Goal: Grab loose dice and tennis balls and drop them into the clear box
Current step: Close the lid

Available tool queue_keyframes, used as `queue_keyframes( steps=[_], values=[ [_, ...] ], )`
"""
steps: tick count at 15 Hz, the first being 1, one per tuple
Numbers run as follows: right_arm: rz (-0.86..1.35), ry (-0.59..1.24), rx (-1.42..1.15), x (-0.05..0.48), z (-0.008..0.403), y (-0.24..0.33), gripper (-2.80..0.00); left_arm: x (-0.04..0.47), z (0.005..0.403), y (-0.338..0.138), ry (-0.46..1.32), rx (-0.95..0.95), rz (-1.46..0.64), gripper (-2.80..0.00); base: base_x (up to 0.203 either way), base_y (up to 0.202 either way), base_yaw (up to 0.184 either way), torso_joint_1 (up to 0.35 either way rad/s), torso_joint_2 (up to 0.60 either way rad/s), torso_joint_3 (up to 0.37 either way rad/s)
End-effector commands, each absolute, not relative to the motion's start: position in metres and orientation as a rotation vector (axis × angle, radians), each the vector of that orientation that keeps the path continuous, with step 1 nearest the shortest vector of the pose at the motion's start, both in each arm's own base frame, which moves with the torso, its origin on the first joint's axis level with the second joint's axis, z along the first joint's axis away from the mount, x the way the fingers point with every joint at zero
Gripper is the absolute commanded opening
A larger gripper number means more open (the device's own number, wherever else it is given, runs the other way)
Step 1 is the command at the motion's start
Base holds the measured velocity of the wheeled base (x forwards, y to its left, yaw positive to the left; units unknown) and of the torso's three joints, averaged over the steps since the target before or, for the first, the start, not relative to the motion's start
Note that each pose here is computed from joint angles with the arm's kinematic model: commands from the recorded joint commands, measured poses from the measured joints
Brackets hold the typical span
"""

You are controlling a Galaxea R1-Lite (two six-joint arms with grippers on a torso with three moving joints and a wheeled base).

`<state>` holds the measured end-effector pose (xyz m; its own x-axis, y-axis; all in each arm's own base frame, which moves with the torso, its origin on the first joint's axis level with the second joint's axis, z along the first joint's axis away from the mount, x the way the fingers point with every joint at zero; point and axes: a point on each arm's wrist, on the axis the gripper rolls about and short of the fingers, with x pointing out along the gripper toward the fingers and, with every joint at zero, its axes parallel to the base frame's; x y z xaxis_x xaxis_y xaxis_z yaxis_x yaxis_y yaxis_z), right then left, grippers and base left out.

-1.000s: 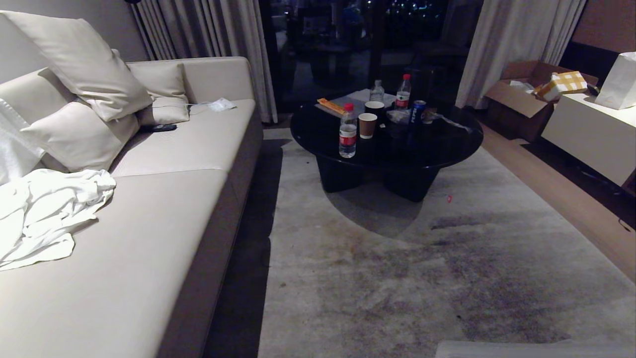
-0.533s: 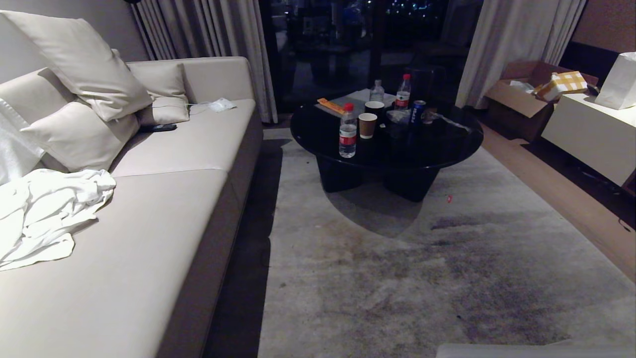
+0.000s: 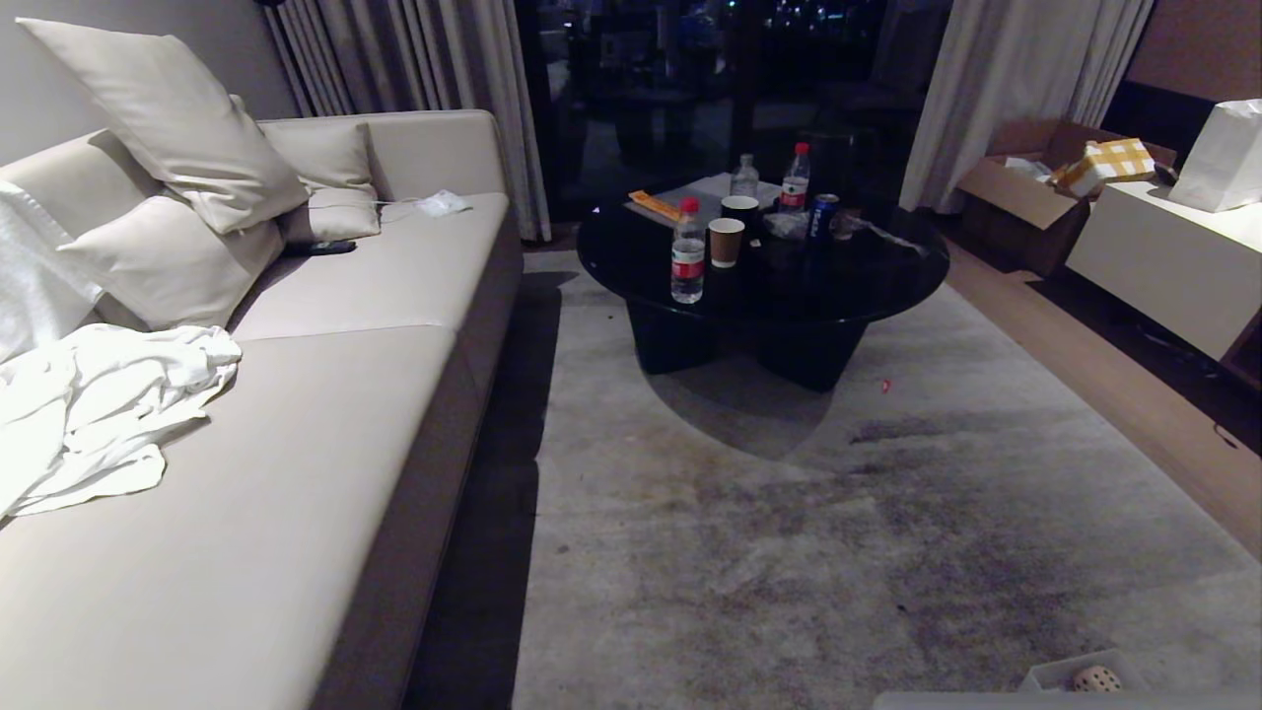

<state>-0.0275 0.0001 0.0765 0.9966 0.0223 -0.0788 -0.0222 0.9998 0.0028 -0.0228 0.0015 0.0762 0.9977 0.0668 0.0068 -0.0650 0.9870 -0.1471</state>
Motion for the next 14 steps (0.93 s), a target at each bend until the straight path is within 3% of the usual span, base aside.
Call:
queue_keyframes(
  steps=[1,10,14],
  values=[
    [0.023,0.081,0.002,-0.0274,0.0764,0.0001,-2.80,-0.0226,0.0759,0.0015,-0.010,-0.149,0.067,-2.80,-0.184,0.000,0.004,-0.002,0.00,0.006],
    [0.023,0.081,0.002,-0.0274,0.0764,0.0001,-2.80,-0.0226,0.0759,0.0015,-0.010,-0.149,0.067,-2.80,-0.181,0.000,0.000,0.005,0.00,0.003],
    [0.023,0.081,0.002,-0.0275,0.0764,0.0001,-2.80,-0.0227,0.0762,0.0015,-0.011,-0.147,0.067,-2.80,-0.027,0.000,0.000,0.001,0.00,0.003]
  ],
)
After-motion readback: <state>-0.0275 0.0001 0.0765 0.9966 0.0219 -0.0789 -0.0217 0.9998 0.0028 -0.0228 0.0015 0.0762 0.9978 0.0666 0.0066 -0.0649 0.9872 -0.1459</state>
